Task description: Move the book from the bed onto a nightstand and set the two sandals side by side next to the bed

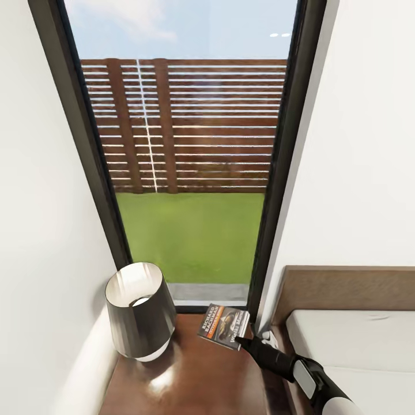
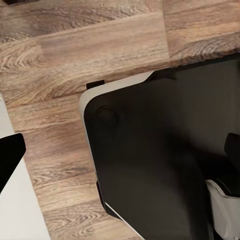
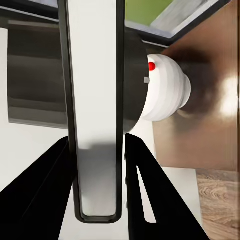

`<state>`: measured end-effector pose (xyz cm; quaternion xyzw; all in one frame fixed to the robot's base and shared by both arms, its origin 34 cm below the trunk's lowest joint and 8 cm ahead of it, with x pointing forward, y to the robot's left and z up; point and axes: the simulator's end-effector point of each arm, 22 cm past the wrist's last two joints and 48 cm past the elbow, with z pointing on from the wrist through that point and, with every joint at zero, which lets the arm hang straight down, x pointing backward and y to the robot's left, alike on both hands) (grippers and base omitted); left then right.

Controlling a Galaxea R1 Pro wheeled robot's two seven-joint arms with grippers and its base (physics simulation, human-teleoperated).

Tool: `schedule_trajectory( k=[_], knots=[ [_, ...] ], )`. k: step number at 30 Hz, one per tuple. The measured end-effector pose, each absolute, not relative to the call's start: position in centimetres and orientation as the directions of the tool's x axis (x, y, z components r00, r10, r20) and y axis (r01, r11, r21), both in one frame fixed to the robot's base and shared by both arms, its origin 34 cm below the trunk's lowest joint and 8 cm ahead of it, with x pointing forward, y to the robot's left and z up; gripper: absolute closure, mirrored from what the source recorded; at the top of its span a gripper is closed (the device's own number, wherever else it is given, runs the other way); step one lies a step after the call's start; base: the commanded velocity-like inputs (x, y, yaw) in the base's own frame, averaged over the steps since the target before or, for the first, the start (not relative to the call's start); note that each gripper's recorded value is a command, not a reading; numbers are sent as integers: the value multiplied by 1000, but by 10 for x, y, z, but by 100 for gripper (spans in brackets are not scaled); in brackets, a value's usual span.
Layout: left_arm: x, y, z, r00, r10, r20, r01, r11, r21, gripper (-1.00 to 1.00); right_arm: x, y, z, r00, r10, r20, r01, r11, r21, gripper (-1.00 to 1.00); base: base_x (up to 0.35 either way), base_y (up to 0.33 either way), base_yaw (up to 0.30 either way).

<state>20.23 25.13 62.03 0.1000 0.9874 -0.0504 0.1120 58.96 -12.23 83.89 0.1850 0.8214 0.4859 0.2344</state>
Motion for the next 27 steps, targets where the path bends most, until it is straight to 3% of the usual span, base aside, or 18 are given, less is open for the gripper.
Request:
schedule_trajectory(
  k=[7, 27],
  knots=[
    [212, 253, 620, -955, 180, -236, 202, 977, -72, -100, 589, -123, 835, -823, 530, -204, 86, 472, 877, 100, 3, 1, 0],
    [372, 271, 642, -945, 134, -298, 148, 989, -24, -100, 589, -124, 835, -822, 531, -204, 89, 474, 876, 100, 0, 0, 0]
  ],
)
